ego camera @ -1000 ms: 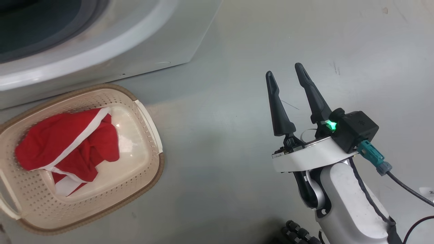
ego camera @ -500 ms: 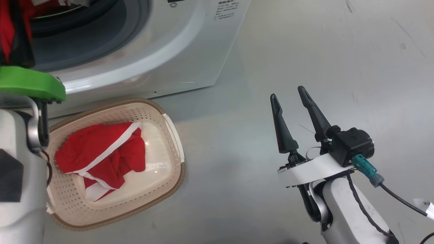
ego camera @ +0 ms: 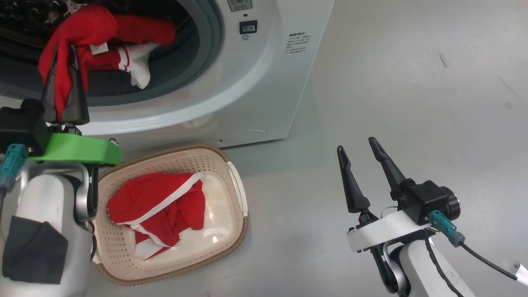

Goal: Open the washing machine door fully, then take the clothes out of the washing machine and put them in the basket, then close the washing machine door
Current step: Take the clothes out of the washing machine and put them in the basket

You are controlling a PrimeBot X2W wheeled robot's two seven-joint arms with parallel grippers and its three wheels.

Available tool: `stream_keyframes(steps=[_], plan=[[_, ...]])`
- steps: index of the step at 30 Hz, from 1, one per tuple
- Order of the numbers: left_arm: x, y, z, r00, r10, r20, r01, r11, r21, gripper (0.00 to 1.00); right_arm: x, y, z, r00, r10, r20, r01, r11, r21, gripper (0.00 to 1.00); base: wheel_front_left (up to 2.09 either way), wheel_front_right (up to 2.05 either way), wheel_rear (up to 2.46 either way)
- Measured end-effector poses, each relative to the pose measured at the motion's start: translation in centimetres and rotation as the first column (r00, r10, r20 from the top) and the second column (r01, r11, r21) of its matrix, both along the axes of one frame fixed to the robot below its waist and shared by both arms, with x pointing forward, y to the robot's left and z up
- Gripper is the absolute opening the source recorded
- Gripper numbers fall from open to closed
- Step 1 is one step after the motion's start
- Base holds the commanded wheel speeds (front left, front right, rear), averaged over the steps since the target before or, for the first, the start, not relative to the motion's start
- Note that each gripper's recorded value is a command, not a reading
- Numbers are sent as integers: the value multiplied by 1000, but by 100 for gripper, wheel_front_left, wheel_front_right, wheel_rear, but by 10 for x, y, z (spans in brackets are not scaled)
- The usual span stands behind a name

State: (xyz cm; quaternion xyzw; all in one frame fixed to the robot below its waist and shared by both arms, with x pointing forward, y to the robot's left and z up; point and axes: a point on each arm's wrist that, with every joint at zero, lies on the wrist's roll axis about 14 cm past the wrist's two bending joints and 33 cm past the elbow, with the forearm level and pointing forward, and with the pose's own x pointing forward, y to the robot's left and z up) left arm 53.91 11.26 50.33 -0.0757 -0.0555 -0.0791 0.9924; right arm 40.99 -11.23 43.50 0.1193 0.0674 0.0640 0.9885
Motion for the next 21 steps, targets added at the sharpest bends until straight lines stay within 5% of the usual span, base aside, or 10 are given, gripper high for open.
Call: stream_keyframes(steps=[21], plan=[[-58, 19, 115, 952, 47, 302, -57, 998, 23, 0, -24, 12, 31, 996, 42, 77, -43, 999, 15, 100, 0, 0, 0]])
